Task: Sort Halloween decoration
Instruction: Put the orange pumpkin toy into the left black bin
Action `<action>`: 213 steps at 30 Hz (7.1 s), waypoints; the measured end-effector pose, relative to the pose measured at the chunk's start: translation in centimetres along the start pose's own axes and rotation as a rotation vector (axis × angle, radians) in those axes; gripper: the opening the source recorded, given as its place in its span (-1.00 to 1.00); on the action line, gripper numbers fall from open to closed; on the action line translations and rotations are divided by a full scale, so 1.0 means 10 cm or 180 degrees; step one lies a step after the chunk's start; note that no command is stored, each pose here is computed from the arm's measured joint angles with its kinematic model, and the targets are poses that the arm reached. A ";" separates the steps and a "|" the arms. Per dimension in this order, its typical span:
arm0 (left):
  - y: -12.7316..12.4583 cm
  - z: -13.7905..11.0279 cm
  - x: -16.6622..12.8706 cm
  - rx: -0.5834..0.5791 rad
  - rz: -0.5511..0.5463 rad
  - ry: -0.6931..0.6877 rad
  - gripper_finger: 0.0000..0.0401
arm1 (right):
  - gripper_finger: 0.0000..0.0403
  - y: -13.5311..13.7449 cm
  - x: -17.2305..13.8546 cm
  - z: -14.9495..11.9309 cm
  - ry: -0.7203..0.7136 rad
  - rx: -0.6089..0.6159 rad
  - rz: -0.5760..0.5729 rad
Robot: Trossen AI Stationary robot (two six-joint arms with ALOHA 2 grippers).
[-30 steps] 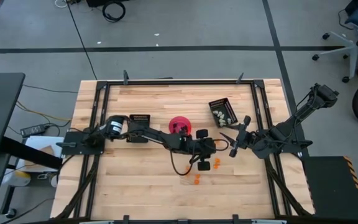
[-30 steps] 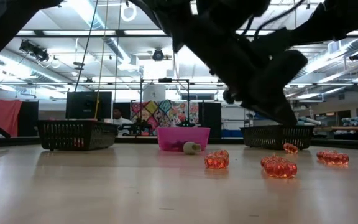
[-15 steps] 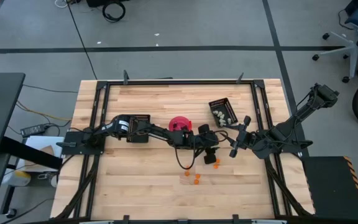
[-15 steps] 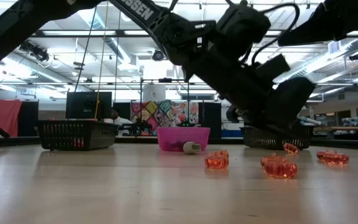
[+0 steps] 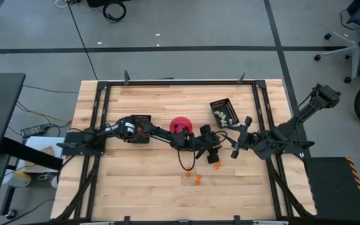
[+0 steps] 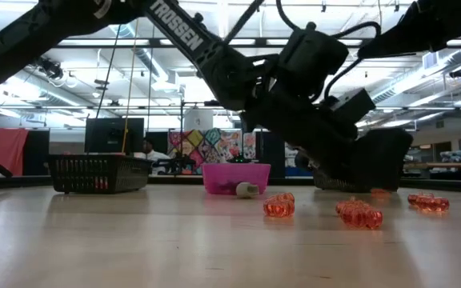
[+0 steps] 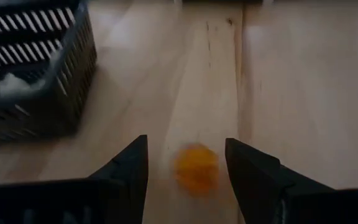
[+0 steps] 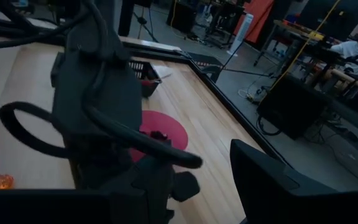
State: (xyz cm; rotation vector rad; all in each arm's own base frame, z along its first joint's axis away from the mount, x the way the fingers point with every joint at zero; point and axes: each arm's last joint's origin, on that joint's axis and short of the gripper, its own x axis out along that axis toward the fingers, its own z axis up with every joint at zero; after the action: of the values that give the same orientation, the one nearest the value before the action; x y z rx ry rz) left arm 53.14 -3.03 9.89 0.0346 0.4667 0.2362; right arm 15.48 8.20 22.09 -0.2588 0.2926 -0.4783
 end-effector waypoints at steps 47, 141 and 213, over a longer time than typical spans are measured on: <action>-0.12 0.00 -0.19 0.0376 -0.0272 0.0600 -0.90 | -0.17 0.00 0.00 -0.02 0.0033 -0.0063 0.0053; -0.17 0.01 -0.47 0.0469 -0.0330 0.1360 -0.72 | -0.17 0.01 0.00 -0.09 0.0192 -0.0029 0.0184; -0.13 0.49 -2.11 0.0967 0.1774 0.2303 -0.93 | -0.17 0.00 -0.01 -0.13 0.0296 -0.0005 0.0203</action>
State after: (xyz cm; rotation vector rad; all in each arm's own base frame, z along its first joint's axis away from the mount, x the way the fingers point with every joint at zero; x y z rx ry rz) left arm 37.36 -9.15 23.48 0.3891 1.2123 0.7335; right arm 14.97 7.96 20.87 -0.2285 0.3908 -0.4277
